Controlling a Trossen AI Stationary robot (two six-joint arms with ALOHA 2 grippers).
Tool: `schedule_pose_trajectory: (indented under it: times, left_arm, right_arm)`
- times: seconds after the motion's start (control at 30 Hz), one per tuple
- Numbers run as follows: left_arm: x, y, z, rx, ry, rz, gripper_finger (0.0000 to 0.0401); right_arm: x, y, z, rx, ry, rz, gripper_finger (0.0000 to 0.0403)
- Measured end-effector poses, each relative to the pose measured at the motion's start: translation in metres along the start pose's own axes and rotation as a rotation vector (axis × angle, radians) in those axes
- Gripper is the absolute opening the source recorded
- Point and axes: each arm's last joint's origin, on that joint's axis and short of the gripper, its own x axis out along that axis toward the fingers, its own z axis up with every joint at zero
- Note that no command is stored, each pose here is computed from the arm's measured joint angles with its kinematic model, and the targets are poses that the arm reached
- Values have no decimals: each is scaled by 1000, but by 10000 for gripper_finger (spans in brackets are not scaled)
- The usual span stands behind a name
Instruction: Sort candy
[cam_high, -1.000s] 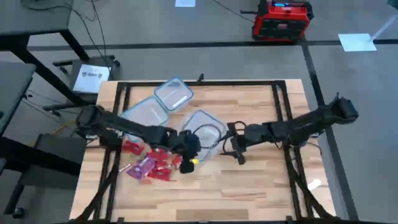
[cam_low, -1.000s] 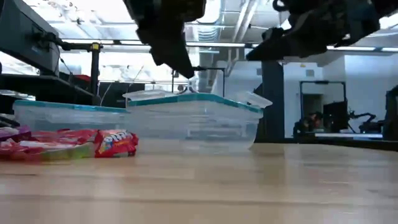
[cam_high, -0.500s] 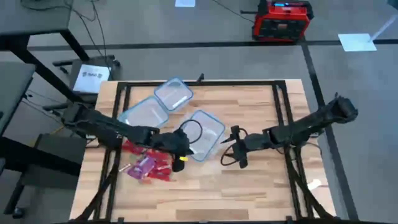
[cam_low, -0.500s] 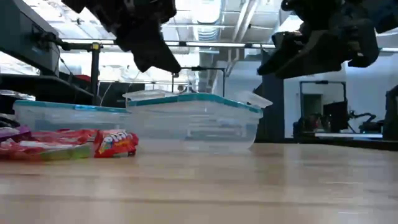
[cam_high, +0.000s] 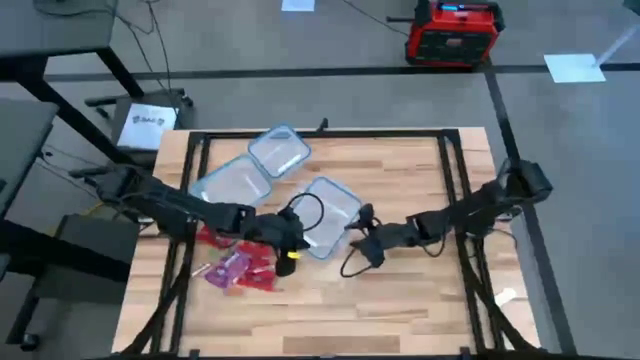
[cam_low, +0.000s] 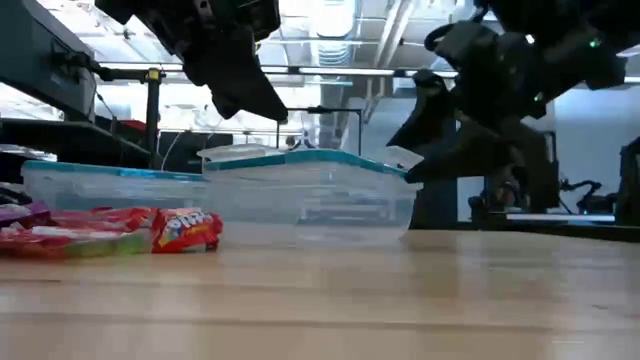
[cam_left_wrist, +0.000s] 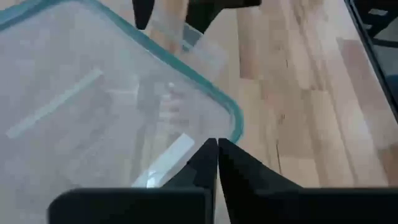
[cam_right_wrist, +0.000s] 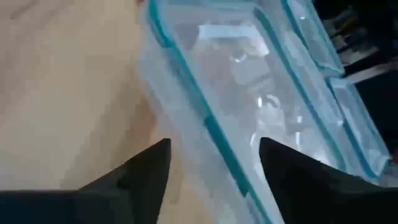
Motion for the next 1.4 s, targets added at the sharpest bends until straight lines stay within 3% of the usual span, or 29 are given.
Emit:
schedule_pose_trajectory:
  times: [0.17,0.23,0.63,0.87,1.07,1.23,1.4]
  left_arm:
    - [0,1,0,-2,-1,2,0]
    - [0,1,1,3,-6,7,0]
    - [-4,2,4,45,-24,16,0]
    - [-28,6,19,68,-115,38,0]
    - [-79,18,44,83,-295,60,0]
    - [-126,33,58,102,-456,179,0]
    - [-154,45,61,75,-541,264,0]
  right_arm:
    - [-3,-11,10,6,-4,-22,44]
    - [-3,-16,13,-1,0,-26,16]
    - [-2,-44,39,-18,25,-41,3]
    - [-10,-72,62,-50,89,-99,1]
    - [-35,-101,75,74,94,-144,1]
    - [-64,-122,72,205,99,-215,2]
    - [-104,-151,60,378,126,-305,1]
